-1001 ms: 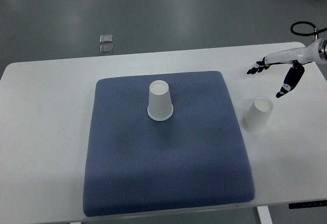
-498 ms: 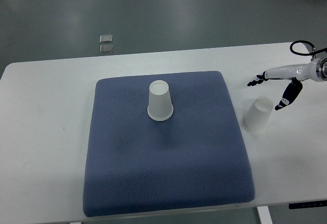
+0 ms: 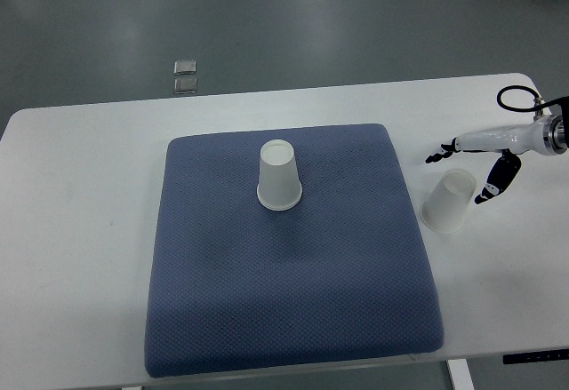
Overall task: Stack paper cups
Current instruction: 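Lower the right hand around the white cup beside the pad and grasp it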
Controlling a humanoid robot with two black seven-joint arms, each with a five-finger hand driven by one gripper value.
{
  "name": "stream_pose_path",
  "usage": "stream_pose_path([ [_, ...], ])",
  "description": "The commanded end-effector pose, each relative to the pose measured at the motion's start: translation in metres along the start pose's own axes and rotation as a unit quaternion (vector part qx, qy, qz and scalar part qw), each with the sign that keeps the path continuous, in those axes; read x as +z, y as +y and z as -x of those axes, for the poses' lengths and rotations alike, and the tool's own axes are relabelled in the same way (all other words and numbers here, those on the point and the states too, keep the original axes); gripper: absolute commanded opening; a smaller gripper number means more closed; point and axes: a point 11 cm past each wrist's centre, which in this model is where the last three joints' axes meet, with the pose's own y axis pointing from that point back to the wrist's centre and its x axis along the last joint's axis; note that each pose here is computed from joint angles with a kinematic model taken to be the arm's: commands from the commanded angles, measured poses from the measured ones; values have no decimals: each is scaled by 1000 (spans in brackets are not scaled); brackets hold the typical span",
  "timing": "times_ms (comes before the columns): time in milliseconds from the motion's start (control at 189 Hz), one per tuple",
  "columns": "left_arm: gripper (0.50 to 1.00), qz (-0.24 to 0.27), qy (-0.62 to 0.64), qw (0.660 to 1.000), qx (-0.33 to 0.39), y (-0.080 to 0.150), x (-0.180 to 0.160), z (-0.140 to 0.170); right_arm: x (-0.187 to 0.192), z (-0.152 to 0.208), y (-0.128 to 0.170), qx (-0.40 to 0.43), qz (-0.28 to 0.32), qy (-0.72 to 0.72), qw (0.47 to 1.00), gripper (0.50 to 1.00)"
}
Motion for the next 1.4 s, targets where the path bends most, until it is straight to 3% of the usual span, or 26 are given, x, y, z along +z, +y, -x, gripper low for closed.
stream_pose_path([
  [0, 1000, 0, 0, 1000, 0, 0, 0, 0, 1, 4, -2, 3, 1, 2, 1000, 897],
  [1303, 1000, 0, 0, 1000, 0, 0, 0, 0, -15, 22, -30, -12, -17, 51, 998, 891],
  [1393, 1000, 0, 0, 1000, 0, 0, 0, 0, -15, 22, -30, -12, -18, 51, 998, 870],
])
